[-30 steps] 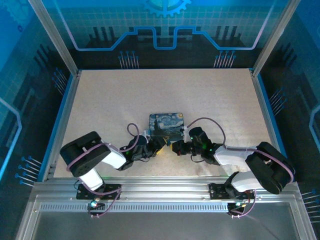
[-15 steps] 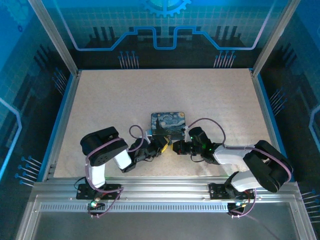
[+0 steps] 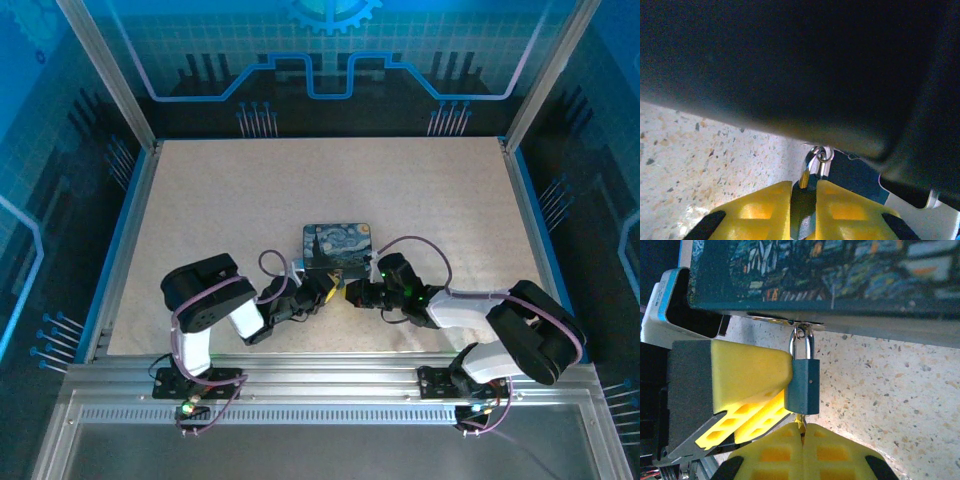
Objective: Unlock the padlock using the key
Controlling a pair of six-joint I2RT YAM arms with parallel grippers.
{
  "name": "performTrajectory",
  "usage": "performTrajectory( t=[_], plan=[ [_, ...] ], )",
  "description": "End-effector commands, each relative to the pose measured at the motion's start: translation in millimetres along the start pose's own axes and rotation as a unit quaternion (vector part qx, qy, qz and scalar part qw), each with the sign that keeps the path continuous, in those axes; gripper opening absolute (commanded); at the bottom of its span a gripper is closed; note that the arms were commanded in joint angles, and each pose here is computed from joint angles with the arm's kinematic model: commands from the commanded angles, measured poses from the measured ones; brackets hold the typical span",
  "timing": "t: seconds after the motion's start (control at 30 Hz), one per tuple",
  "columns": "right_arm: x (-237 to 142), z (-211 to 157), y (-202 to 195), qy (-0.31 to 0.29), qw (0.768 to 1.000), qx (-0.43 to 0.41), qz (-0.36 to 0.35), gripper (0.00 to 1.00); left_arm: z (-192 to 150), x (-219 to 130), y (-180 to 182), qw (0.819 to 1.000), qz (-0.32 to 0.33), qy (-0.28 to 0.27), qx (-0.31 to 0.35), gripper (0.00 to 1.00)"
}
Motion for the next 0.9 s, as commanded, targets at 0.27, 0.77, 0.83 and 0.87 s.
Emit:
performTrajectory(
  t=[0.27, 0.77, 0.83, 0.87],
  plan=[
    [-19.6, 4.1, 7.1, -0.018, 0.999, -0.04, -0.003, 0.29, -1.0, -8.3, -16.8, 0.999, 0.015, -0.007, 0.038, 0.05],
    [-77.1, 11.0, 40.2, -0.063, 0.929, -0.351, -0.094, 0.62, 1.0, -12.9, -24.0, 0.999, 0.021, -0.017, 0.023, 0.03],
    [-77.8, 9.6, 46.9, -0.068, 0.903, -0.409, -0.113, 0.64, 0.8, -13.0, -26.9, 0.999, 0.019, -0.016, 0.02, 0.03],
    [-77.4, 8.7, 49.5, -0.071, 0.89, -0.433, -0.12, 0.64, 0.8, -13.4, -27.0, 0.999, 0.02, -0.016, 0.02, 0.03]
  ],
)
Point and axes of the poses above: each hand's point on the last joint's axis, 136 mm out from that joint toward the fingers, its own x axis out along the fingers, its own y axis along the line the jaws close on, z = x × y, the point moved 6 cm from there along -x, back along the fingers, and after that the axes turned 3 degrees about x, right-handed, at the moved point
